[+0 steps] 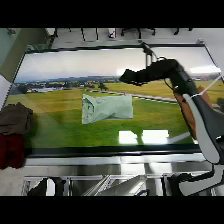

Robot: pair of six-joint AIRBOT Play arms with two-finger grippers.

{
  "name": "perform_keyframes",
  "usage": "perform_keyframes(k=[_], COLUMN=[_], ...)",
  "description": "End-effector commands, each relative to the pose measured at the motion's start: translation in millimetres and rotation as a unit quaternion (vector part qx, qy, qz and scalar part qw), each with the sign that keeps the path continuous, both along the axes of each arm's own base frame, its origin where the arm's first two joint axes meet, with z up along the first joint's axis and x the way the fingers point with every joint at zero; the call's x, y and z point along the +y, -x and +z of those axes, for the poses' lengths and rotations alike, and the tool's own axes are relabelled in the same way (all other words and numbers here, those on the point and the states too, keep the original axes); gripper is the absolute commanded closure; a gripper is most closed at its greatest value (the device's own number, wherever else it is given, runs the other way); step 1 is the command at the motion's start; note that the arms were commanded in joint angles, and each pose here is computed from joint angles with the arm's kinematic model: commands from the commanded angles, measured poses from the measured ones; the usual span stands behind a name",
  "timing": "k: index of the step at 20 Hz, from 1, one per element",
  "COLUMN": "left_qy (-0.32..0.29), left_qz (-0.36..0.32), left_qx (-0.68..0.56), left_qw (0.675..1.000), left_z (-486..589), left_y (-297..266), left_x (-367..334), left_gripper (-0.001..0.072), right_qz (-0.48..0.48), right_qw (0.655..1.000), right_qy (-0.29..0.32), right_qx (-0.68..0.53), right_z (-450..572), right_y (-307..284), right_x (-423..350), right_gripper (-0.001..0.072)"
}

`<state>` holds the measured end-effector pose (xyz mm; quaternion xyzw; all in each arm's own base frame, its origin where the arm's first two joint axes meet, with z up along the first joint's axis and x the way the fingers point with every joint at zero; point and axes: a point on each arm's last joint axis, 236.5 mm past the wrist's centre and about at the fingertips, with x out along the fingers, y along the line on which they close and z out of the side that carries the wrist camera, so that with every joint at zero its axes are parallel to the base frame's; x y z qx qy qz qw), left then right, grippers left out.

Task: Fold the shirts.

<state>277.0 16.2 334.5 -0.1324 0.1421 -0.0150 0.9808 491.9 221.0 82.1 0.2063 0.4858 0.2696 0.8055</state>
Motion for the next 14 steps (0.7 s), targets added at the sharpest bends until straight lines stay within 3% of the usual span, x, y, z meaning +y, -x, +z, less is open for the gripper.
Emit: perform_keyframes(k=[1,4,9,14], left_qy=[0.004,0.011,0.024,0.027], left_qz=[-0.013,-0.024,-0.038,-0.043], left_qx=[0.028,0.051,0.092,0.105], left_qw=[1.000,0.998,0.995,0.993], left_z=[-2.8,-7.2,-25.4,-32.0], left_y=[-10.4,-19.4,-28.1,-29.1], left_x=[3.6,6.1,8.9,8.8], left_gripper=[0.0687,0.0687,0.0687,0.0687], right_qz=[-0.049,-0.047,-0.005,0.005], right_qw=[0.994,0.986,0.972,0.965], right_qy=[0.030,0.026,-0.030,-0.030], right_qx=[0.091,0.156,0.233,0.259], right_z=[-37.1,-90.2,-155.0,-190.4], right_y=[12.9,24.8,39.9,48.9], right_x=[-83.1,-83.1,-22.0,7.1], right_gripper=[0.0103,0.0103,0.0104,0.0106])
